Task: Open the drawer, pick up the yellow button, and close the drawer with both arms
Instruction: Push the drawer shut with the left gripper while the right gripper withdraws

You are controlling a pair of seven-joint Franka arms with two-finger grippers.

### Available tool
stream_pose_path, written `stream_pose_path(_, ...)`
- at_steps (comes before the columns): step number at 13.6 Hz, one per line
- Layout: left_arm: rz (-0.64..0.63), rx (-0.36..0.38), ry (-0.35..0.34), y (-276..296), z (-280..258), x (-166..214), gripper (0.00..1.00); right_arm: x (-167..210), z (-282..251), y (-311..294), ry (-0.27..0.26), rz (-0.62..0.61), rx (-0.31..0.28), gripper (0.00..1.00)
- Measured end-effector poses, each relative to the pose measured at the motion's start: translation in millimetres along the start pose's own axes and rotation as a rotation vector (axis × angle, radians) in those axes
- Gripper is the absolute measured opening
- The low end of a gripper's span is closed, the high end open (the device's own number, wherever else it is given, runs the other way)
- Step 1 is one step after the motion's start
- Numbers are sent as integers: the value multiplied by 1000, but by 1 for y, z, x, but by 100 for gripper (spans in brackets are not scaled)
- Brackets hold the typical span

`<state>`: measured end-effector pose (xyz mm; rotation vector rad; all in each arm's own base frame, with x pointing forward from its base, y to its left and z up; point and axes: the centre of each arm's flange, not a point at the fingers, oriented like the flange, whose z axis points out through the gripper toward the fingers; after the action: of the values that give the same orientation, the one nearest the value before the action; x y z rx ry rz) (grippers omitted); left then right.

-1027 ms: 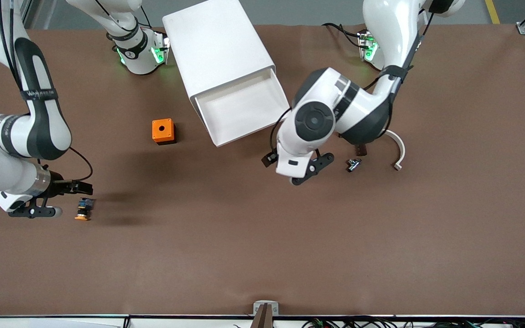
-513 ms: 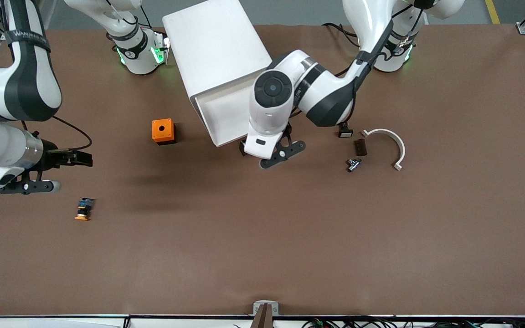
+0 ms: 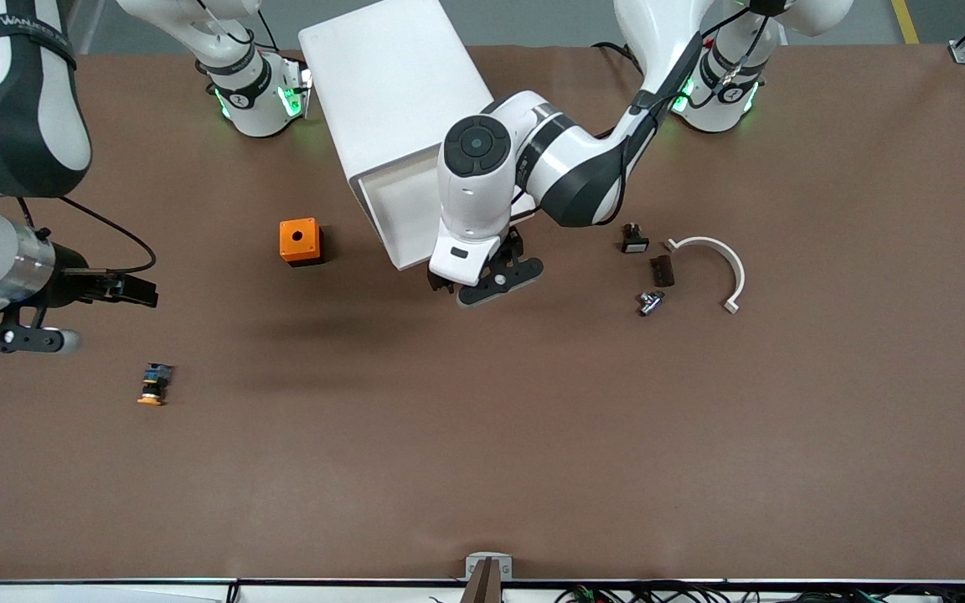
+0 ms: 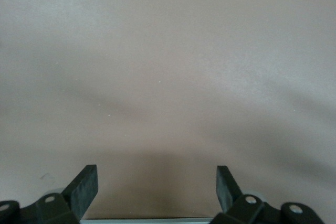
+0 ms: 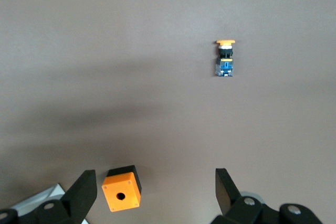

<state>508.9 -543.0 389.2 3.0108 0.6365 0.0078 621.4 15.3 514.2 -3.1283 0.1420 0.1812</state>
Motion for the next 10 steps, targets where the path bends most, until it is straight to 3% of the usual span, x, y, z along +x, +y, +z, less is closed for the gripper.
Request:
stream_pose_path(3,4,-9,3,-2,22,-4,100,2,-11,5,12,19,46,100)
stream_pose_path(10,77,4,-58,-5,21,-67,100,-4,-23,12,-20,39,47,100)
